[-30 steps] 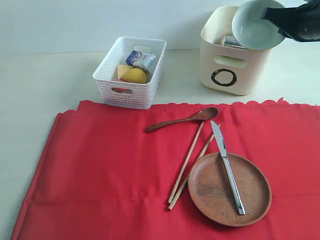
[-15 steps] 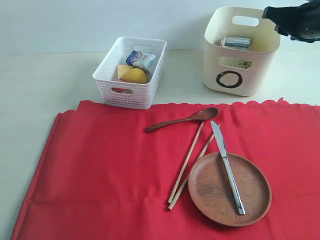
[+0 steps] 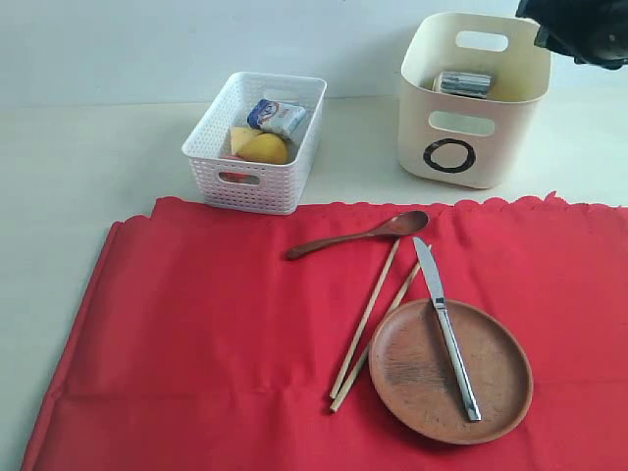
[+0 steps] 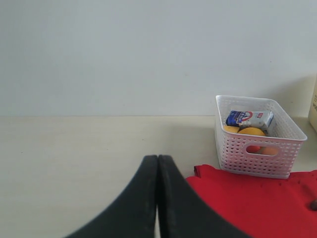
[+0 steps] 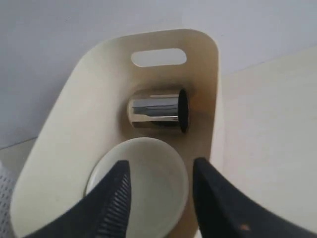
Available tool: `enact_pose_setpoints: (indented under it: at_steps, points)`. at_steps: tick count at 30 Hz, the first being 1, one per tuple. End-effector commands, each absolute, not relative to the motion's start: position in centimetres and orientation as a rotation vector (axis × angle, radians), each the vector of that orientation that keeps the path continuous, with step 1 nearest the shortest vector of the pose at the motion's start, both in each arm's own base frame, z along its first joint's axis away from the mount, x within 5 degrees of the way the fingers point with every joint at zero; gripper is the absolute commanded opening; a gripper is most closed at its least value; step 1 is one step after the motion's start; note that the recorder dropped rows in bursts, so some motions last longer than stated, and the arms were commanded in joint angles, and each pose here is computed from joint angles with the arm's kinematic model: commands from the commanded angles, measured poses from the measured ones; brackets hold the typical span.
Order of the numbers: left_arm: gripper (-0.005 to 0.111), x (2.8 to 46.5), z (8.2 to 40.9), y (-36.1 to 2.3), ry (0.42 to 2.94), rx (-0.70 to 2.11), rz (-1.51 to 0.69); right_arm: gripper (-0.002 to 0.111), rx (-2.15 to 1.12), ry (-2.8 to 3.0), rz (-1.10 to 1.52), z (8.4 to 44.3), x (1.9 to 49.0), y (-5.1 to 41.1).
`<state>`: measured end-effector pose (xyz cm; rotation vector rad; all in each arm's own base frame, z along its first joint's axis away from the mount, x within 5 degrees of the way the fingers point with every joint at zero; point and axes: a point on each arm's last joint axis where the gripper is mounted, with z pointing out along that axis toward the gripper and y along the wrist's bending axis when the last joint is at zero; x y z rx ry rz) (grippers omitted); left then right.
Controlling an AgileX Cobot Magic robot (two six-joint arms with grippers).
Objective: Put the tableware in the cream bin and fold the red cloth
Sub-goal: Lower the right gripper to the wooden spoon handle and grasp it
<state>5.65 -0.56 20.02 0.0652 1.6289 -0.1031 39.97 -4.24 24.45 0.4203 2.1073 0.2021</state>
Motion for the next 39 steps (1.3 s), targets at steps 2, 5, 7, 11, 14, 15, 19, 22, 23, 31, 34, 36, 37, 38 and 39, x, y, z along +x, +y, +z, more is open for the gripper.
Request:
enact_pose_setpoints:
  at_steps: [2, 5, 7, 11, 14, 15, 19, 22, 23, 31, 34, 36, 37, 38, 39]
  points:
    - [0.001, 5.6, 20.1, -0.6, 1.62, 0.069, -0.112, 0.04, 0.343, 2.126, 0.283, 27.3, 38.3, -3.3]
    - [0.001, 5.6, 20.1, -0.6, 1.62, 0.067, -0.114, 0.04, 0.239, 2.171, 0.314, 28.1, 37.4, -2.6]
    - [0.001, 5.6, 20.1, -0.6, 1.62, 0.067, -0.114, 0.04, 0.192, 2.2, 0.348, 28.5, 36.8, -2.2]
    - [0.001, 5.6, 20.1, -0.6, 1.62, 0.067, -0.114, 0.04, 0.123, 2.3, 0.453, 28.2, 35.9, -1.2]
    - [0.001, 5.6, 20.1, -0.6, 1.62, 0.07, -0.111, 0.04, 0.007, 2.38, 0.518, 27.8, 35.2, -0.5]
    - [0.001, 5.6, 20.1, -0.6, 1.62, 0.07, -0.111, 0.04, -0.022, 2.401, 0.534, 27.7, 35.0, -0.3]
    - [0.001, 5.6, 20.1, -0.6, 1.62, 0.07, -0.111, 0.04, -0.109, 2.481, 0.601, 27.3, 34.2, 0.5]
    - [0.001, 5.6, 20.1, -0.6, 1.62, 0.068, -0.113, 0.04, -0.202, 2.531, 0.566, 26.8, 33.8, 1.6]
    - [0.001, 5.6, 20.1, -0.6, 1.62, 0.068, -0.113, 0.04, -0.225, 2.537, 0.552, 26.6, 33.7, 2.2]
    - [0.001, 5.6, 20.1, -0.6, 1.62, 0.07, -0.112, 0.04, -0.889, 2.451, 0.461, 21.7, 33.6, 10.5]
    - [0.001, 5.6, 20.1, -0.6, 1.62, 0.067, -0.114, 0.04, -1.132, 2.371, 0.41, 19.3, 34.0, 12.2]
    - [0.001, 5.6, 20.1, -0.6, 1.62, 0.067, -0.114, 0.04, -1.184, 2.331, 0.344, 17.6, 34.7, 12.9]
    - [0.001, 5.6, 20.1, -0.6, 1.62, 0.067, -0.114, 0.04, -1.169, 2.324, 0.307, 16.9, 35.2, 13.1]
    - [0.001, 5.6, 20.1, -0.6, 1.62, 0.067, -0.114, 0.04, -1.156, 2.319, 0.274, 16.2, 35.5, 13.4]
    - [0.001, 5.6, 20.1, -0.6, 1.62, 0.067, -0.114, 0.04, -1.143, 2.317, 0.249, 15.4, 35.9, 13.6]
